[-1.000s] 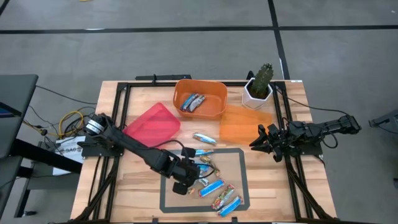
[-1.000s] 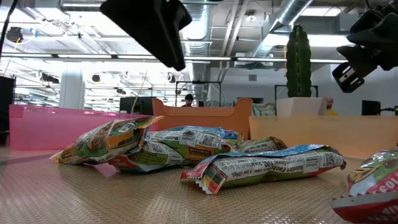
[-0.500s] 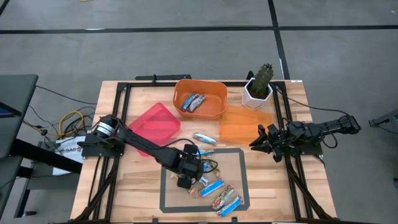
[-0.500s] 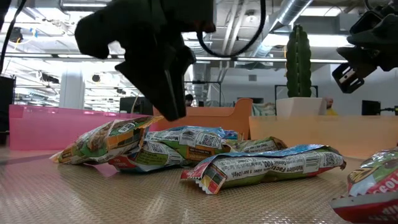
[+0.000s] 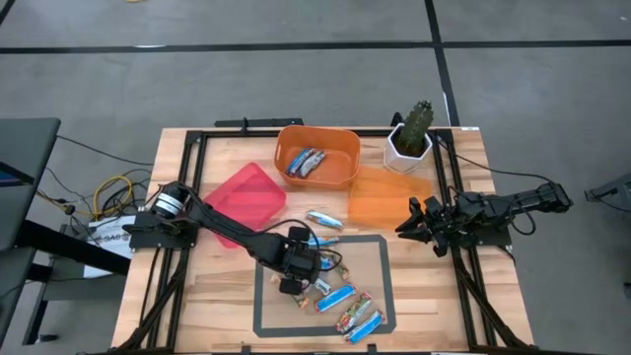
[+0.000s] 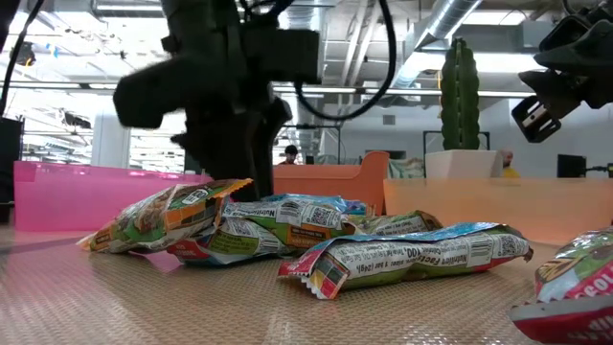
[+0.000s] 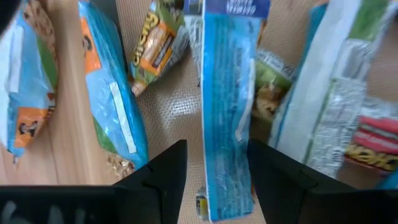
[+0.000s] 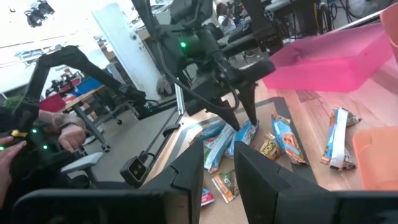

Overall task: Pick and place Granola Bars by type
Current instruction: Put the blue granola bar into the orange bin

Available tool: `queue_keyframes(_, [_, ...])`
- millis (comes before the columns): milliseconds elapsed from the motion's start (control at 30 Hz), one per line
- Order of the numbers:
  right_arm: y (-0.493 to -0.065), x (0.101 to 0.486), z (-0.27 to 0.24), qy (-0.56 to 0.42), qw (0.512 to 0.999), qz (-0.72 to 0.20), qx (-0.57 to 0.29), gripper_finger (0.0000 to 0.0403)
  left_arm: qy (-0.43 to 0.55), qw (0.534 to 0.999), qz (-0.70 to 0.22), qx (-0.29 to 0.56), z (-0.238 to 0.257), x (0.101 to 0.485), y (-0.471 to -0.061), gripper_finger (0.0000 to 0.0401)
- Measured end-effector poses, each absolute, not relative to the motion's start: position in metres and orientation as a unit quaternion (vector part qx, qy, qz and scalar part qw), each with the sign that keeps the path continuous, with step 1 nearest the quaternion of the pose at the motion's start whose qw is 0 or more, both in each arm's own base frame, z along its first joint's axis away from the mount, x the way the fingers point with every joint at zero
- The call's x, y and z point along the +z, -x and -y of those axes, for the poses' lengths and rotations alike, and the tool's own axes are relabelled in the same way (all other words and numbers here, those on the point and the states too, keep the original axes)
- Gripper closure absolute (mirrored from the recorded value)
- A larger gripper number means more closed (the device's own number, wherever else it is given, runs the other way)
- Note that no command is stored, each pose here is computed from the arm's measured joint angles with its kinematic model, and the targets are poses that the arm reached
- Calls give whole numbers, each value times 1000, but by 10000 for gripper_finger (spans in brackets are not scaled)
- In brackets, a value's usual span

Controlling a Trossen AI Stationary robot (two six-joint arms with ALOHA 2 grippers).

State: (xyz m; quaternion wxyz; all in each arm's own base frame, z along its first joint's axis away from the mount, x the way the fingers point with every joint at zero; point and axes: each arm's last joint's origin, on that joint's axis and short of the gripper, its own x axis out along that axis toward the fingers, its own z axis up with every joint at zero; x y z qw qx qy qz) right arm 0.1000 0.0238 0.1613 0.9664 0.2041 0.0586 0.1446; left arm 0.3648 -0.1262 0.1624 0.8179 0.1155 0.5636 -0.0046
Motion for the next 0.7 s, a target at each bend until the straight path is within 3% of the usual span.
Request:
queue_keyframes(467, [-100,161,-24,-204,966,-58,145,321,-112,825,-554,1,122,150,-362,243])
queue_keyframes(700, [-100,161,-24,-204,966,-59,145,321,-112,825,-554,0,122,150,-362,306])
